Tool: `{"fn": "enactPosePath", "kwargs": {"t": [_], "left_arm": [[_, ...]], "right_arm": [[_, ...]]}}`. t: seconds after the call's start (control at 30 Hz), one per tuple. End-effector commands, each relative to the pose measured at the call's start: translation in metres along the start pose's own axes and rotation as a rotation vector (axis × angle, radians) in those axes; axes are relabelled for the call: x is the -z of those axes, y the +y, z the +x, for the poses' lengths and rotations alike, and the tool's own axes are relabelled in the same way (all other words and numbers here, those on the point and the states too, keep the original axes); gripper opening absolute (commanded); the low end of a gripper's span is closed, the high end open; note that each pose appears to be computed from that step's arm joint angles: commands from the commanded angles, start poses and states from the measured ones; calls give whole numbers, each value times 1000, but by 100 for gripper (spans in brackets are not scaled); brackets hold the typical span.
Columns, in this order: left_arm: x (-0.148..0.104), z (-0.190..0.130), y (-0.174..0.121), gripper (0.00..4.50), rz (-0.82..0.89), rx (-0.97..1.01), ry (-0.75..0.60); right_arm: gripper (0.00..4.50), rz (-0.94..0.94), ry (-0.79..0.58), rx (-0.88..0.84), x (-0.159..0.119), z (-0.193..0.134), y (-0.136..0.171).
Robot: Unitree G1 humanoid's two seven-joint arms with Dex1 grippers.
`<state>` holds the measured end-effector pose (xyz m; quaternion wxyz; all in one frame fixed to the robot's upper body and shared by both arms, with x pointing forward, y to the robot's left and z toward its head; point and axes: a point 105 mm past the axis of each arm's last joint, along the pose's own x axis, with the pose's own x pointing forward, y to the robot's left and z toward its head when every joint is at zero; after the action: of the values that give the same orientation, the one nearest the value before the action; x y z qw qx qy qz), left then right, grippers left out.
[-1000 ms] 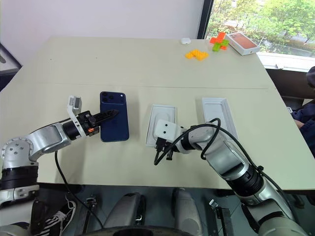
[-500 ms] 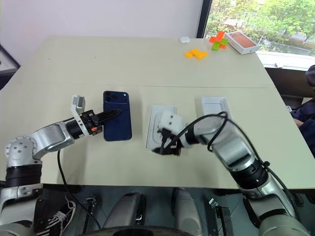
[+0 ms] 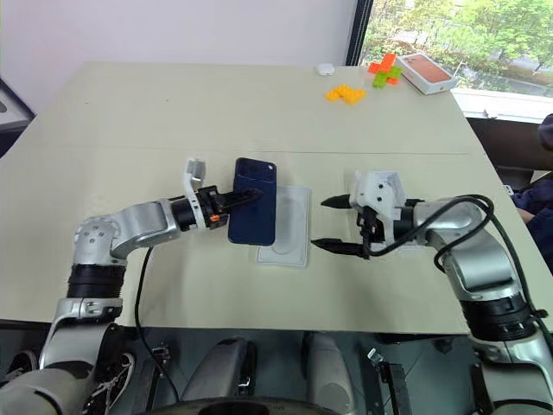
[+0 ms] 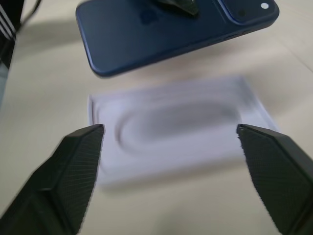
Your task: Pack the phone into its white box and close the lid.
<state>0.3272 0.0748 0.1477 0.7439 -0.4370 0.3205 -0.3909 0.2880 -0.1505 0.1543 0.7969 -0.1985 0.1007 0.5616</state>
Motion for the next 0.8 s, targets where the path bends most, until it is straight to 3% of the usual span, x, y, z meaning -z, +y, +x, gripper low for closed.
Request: {"fn": "enactPosePath", "kwargs": {"t": [0.03, 0.4, 0.8], "left_arm": [[11, 13, -2, 0, 25, 2, 82], [8, 33, -3, 0, 82, -28, 92], [14, 48, 8, 0, 33, -85, 78]], "right_arm": [[448, -31, -23, 11, -8, -6, 0], [448, -22, -1, 42, -1, -10, 5], [448, -8, -11, 85, -1, -10, 0]]}}
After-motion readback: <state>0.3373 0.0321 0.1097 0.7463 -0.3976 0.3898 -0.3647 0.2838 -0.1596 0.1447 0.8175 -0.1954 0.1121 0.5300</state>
